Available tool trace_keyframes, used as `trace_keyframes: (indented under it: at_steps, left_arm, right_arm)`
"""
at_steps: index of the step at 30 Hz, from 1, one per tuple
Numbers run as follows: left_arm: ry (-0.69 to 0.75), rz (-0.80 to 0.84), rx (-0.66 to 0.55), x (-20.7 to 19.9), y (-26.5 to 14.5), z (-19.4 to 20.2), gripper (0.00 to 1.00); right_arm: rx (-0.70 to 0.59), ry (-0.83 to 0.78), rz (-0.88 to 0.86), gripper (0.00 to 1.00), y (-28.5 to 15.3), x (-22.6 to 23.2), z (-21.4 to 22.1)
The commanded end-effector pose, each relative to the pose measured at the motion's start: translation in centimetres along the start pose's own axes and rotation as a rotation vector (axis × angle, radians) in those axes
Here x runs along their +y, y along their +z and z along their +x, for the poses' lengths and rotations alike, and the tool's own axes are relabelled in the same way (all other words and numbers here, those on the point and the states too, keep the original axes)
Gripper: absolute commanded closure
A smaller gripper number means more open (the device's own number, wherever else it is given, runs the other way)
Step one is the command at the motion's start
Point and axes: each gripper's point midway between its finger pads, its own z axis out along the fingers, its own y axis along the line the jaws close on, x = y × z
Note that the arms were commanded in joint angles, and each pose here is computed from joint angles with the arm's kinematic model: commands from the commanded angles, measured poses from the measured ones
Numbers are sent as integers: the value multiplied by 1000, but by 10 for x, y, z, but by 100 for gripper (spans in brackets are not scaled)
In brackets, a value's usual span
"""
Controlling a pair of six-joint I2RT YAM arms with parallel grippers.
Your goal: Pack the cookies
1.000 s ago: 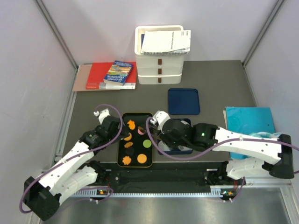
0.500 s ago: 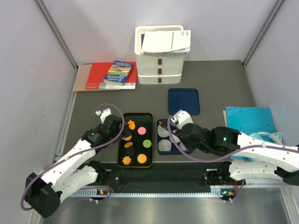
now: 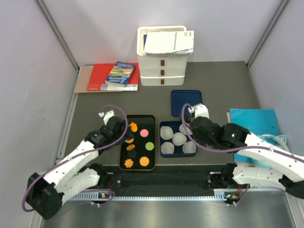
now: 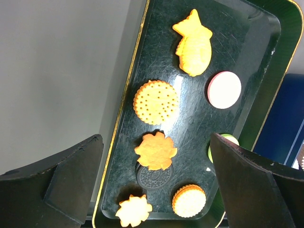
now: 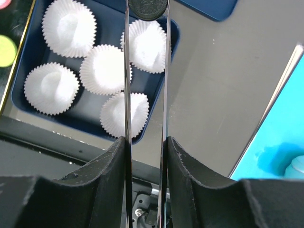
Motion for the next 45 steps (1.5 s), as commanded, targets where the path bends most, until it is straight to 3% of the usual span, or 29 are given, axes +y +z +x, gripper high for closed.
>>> trace_keyframes:
  at_steps: [1, 26, 32, 41, 45]
  left_arm:
    - [-10, 46, -24, -13, -1, -7, 1]
    - [8, 55, 2, -20, 6, -5, 1]
    - [11, 44, -2, -16, 6, -4, 2]
    - [12, 44, -7, -17, 5, -6, 1]
    - [11, 42, -5, -17, 6, -5, 1]
  right_arm:
    - [-2, 74, 1, 80, -1, -5, -3]
    - [154, 123, -30, 77, -3, 2, 34]
    - [137, 136, -31, 71, -3, 2, 32]
    - [80, 136, -38, 51, -8, 2, 13]
    - [63, 136, -41, 50, -10, 2, 6]
